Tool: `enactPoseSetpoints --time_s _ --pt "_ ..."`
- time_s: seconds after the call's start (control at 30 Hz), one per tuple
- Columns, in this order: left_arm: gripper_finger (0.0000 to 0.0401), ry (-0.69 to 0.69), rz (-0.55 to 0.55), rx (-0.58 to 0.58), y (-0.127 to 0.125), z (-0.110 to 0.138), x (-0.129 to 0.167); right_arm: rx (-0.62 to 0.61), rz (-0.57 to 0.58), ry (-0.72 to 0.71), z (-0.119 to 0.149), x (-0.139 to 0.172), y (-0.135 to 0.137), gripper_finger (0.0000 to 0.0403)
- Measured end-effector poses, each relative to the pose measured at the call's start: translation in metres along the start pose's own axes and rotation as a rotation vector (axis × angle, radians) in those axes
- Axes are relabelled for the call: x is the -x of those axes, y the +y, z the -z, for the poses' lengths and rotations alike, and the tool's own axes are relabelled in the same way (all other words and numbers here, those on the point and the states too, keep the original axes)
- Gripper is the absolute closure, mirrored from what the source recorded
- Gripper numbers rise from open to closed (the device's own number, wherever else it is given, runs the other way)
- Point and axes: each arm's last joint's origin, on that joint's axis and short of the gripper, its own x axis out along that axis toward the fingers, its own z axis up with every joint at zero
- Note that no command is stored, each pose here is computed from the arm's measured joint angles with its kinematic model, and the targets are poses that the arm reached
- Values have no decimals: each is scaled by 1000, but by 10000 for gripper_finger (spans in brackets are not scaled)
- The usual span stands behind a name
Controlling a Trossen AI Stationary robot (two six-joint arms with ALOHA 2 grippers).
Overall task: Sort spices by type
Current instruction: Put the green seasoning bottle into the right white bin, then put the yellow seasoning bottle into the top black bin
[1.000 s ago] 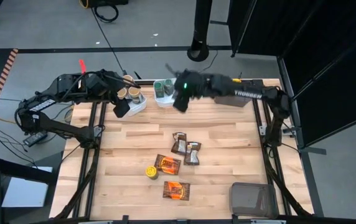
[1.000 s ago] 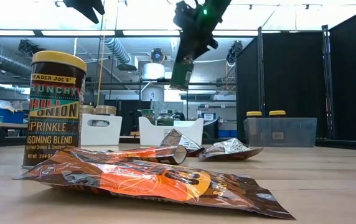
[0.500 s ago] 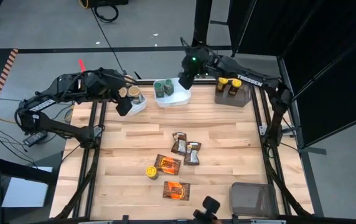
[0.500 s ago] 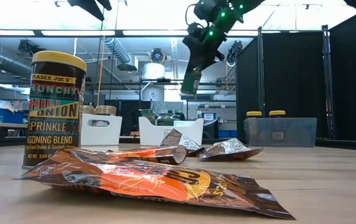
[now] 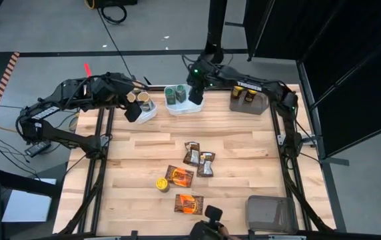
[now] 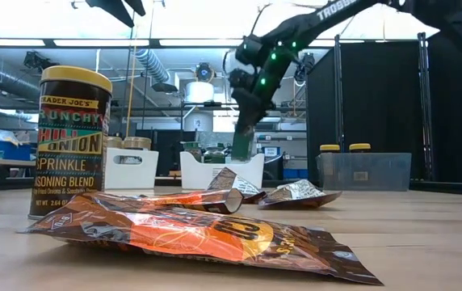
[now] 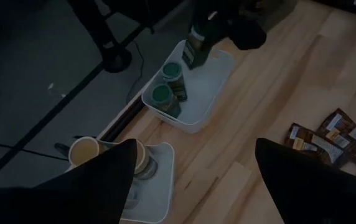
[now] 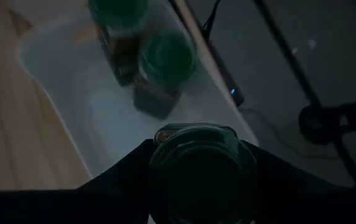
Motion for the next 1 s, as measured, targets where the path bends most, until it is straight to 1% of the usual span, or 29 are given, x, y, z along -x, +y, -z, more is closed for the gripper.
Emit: enactPoseSetpoints --time_s 0.1,0.3,0.43,0.7,0.73,0.83,0.87,0.9,0.93,1.0 --pt "68 -1 -4 0 0 0 0 -4 -31 32 6 -17 0 199" --pt "68 -2 -11 -1 0 0 0 28 -72 71 15 -53 7 199" --pt "68 -2 -12 -2 0 0 0 28 -75 65 15 -60 7 199" --pt "68 -1 -16 -33 0 0 0 64 -81 36 9 -57 8 194" --pt "68 -2 -17 -33 1 0 0 59 -77 32 7 -55 8 175" --pt "68 -2 -18 -64 1 0 0 51 -17 30 -1 -48 6 78" --pt "68 -2 -18 -83 1 0 0 52 -2 40 -4 -44 4 50" --pt "68 -2 -18 -95 1 0 0 53 3 49 -8 -38 3 30" --pt "68 -2 -18 -109 1 0 0 60 2 54 -12 -32 2 20" --pt "68 -1 -18 -124 1 0 0 70 2 49 -21 -18 0 24"
